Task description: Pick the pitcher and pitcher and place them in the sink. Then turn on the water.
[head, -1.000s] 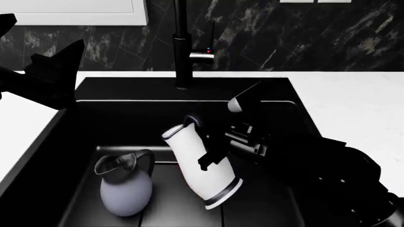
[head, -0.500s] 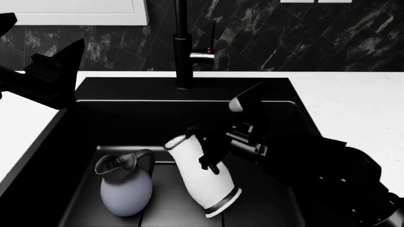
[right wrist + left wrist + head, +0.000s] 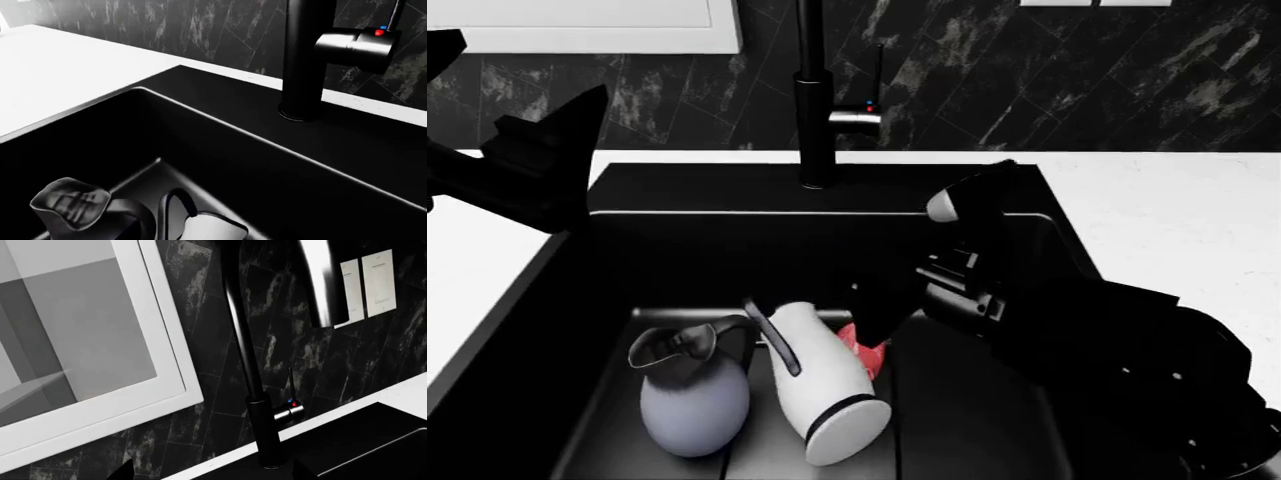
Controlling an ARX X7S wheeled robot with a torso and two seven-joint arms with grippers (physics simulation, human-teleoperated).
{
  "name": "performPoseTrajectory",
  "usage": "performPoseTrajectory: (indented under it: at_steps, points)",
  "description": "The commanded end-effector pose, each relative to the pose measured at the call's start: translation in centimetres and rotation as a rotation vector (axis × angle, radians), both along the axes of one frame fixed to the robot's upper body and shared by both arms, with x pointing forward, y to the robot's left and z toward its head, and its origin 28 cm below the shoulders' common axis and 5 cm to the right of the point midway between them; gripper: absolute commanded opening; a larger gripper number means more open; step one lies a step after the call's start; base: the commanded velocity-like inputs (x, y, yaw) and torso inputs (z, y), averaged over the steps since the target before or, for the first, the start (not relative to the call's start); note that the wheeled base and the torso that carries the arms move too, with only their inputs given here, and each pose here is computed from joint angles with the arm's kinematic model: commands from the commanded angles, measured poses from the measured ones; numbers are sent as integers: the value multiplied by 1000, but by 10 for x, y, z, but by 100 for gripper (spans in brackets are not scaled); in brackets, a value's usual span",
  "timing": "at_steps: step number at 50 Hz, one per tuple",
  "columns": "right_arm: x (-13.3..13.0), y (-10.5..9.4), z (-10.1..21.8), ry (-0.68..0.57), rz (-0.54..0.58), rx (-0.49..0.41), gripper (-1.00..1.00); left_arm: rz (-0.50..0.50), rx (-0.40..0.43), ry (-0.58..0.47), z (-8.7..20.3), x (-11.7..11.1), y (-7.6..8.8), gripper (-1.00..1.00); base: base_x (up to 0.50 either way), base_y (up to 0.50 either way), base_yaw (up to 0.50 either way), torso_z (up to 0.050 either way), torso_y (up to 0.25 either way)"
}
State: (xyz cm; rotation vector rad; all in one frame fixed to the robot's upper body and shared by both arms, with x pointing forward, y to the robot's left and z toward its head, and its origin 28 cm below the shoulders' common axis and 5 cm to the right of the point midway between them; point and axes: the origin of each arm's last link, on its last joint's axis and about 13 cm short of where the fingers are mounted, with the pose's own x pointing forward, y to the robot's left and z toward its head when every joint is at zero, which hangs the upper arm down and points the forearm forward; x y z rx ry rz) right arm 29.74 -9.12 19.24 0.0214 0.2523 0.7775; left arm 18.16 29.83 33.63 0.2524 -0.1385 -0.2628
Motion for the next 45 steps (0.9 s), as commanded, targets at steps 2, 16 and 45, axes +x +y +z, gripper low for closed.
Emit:
performPoseTrajectory:
  at_steps: [2, 16, 45]
  points:
    - [-19, 8, -19, 81, -46, 271, 100, -2, -4, -5, 1, 0, -1, 100, 0, 0, 0, -23, 0]
    - [-12, 12, 53, -230, -110, 348, 100, 26, -53, -42, -2, -1, 2, 100, 0, 0, 0, -21, 0]
    - [58, 38, 104, -456, -333, 313, 100, 114, -132, -240, 1, -6, -6, 100, 0, 0, 0, -4, 0]
